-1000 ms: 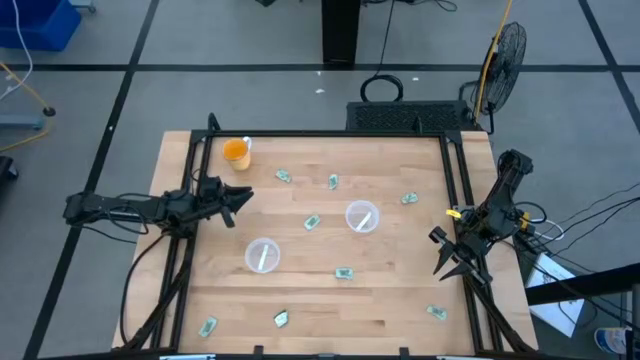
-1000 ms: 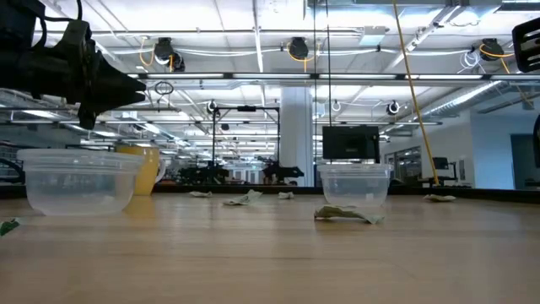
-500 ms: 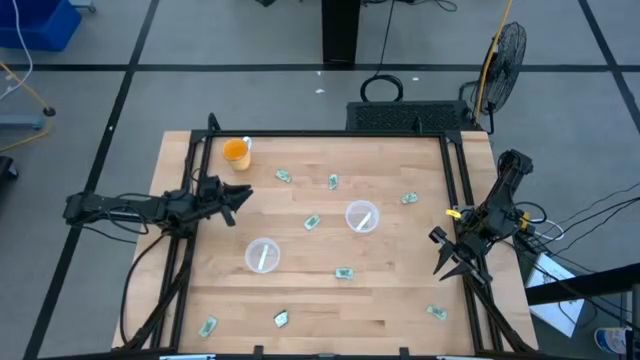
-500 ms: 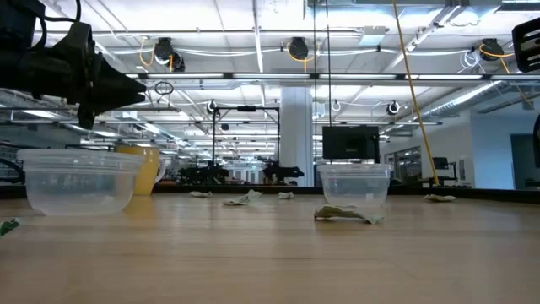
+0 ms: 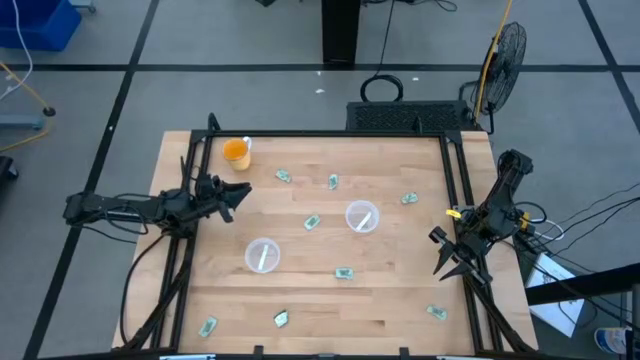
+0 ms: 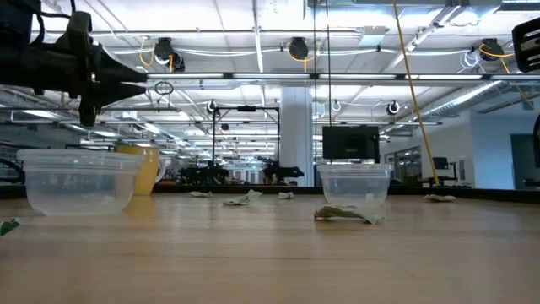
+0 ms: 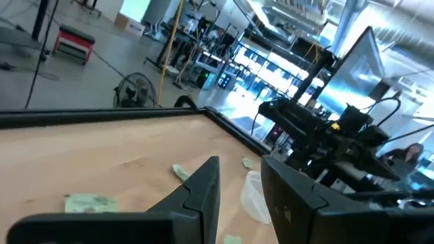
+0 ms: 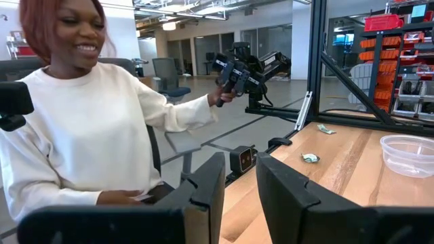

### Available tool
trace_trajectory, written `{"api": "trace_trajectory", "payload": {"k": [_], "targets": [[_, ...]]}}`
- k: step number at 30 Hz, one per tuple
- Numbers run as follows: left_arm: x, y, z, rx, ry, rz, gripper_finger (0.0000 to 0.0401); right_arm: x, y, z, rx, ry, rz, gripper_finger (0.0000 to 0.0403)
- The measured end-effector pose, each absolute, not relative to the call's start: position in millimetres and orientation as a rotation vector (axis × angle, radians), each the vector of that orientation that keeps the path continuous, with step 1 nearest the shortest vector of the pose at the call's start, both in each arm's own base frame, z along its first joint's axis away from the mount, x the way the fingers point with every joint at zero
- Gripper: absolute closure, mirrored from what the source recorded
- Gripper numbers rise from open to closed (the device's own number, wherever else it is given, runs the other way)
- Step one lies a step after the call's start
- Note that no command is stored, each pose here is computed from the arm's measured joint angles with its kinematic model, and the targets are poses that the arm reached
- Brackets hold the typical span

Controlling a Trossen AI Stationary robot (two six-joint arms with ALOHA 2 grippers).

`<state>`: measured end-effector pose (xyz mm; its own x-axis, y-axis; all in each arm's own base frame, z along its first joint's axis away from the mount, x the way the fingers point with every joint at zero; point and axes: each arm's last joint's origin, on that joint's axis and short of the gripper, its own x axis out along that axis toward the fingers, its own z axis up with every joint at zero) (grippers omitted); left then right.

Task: Pick and place Stevia / Truvia into bins
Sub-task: Put the white stevia packet into the bottom transparent container

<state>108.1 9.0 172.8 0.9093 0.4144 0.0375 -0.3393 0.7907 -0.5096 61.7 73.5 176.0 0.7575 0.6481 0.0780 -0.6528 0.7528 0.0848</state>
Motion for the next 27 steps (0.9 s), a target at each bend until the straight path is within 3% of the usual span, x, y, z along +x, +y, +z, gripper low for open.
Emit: {"api": "trace_trajectory", "payload": {"k": [12, 17, 22, 27], "targets": [[107, 11, 173, -0.453, -0.155, 0.494, 0.0288, 62, 73, 176, 0.11, -0.045, 0.71, 0.0325], [107, 11, 177, -0.466, -0.196, 0.475, 0.0288, 61, 72, 187, 0.405, -0.055, 0.728, 0.0325], [103, 5, 228, -0.289, -0.234, 0.291, 0.0288, 60, 71, 191, 0.549, -0.049, 0.742, 0.0325], [99, 0, 282, -0.281, -0.052, 0.255, 0.0288, 60, 72, 191, 0.544, -0.048, 0.741, 0.0325]]}}
